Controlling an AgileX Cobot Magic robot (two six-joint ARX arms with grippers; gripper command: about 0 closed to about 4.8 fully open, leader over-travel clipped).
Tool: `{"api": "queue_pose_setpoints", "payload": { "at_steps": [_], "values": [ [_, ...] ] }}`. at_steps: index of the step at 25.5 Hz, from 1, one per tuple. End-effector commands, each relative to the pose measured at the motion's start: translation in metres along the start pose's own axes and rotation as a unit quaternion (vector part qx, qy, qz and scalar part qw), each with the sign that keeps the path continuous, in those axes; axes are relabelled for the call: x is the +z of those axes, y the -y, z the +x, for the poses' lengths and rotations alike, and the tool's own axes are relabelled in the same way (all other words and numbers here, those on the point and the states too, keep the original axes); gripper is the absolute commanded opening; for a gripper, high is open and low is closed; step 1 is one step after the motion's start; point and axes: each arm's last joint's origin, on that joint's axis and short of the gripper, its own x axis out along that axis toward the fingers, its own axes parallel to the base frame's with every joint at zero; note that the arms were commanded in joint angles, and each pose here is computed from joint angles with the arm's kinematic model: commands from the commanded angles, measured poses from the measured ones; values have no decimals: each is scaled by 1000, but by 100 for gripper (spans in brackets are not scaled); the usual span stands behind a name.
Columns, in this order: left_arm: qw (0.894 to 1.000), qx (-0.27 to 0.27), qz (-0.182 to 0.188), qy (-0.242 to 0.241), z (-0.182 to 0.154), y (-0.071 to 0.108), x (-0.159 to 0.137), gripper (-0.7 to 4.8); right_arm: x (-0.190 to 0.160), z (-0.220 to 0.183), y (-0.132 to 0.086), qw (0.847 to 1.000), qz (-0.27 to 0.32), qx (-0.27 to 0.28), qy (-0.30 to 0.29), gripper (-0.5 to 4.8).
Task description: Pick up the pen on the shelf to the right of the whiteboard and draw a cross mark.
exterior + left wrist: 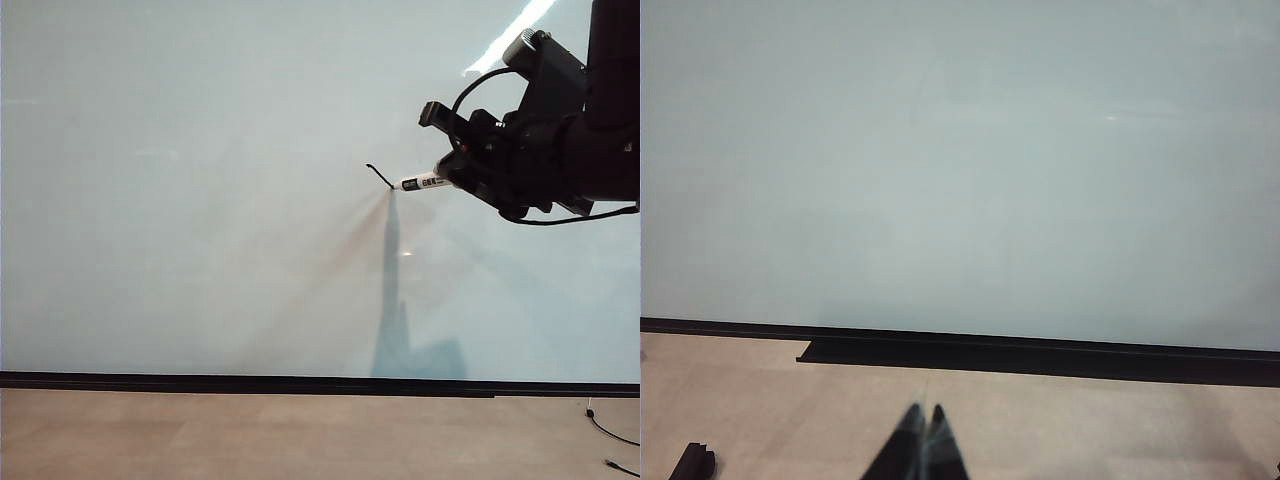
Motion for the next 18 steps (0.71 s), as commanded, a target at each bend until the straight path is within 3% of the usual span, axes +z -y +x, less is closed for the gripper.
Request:
{"api": "queue_pose_setpoints", "payload": {
  "at_steps": [1, 18],
  "values": [
    [1000, -2, 2, 4, 0, 0, 1, -5, 2, -2, 2, 1000, 0, -23, 15, -5],
    [1000, -2, 2, 4, 0, 0, 1, -4, -8, -18, 11, 997, 3, -77, 3, -5]
  ]
}}
